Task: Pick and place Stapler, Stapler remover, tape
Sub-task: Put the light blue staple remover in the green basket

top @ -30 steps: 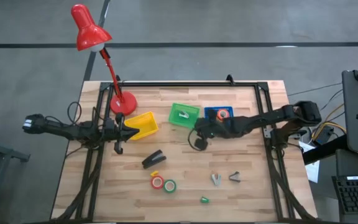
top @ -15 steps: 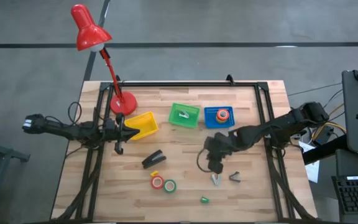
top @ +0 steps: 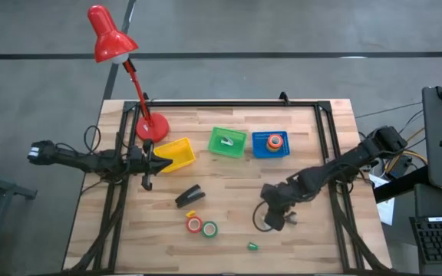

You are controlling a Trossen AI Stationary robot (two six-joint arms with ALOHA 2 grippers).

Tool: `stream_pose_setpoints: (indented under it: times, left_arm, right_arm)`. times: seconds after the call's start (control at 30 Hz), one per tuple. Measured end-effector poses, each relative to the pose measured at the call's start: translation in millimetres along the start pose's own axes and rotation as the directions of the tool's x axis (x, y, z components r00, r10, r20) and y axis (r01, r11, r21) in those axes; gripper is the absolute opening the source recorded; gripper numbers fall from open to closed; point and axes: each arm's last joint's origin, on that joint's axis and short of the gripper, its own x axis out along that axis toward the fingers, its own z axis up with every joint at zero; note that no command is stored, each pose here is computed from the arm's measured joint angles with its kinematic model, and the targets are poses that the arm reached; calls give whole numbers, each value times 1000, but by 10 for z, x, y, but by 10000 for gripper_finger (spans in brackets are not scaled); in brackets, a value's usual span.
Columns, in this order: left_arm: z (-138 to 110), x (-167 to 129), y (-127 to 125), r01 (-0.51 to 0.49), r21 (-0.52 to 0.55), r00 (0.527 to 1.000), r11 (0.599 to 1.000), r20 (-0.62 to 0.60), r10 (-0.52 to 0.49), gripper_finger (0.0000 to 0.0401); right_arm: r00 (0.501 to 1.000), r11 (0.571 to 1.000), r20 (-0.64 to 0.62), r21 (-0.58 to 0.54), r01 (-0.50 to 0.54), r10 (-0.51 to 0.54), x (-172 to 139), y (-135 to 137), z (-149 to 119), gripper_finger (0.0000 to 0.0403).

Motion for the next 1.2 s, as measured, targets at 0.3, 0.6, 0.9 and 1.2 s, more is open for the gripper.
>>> stream_pose_setpoints:
  times: [0.3,0.6,0.9,1.2]
  left_arm:
    - [0,0,0,0,0,1000,1000,0,0,10]
    - [-4,0,1,-1,1,1000,1000,-4,1,10]
    - [-7,0,1,-1,2,1000,1000,-6,1,10]
    - [-7,0,1,-1,2,1000,1000,-6,1,10]
  right_arm:
    - [999,996,-32,79,38,-35,114,-17,-98,81]
    - [994,991,-65,99,89,-83,281,-74,-118,82]
    - [993,989,-71,110,101,-93,322,-120,-137,89]
    - [998,992,-39,114,46,-42,378,-136,-133,87]
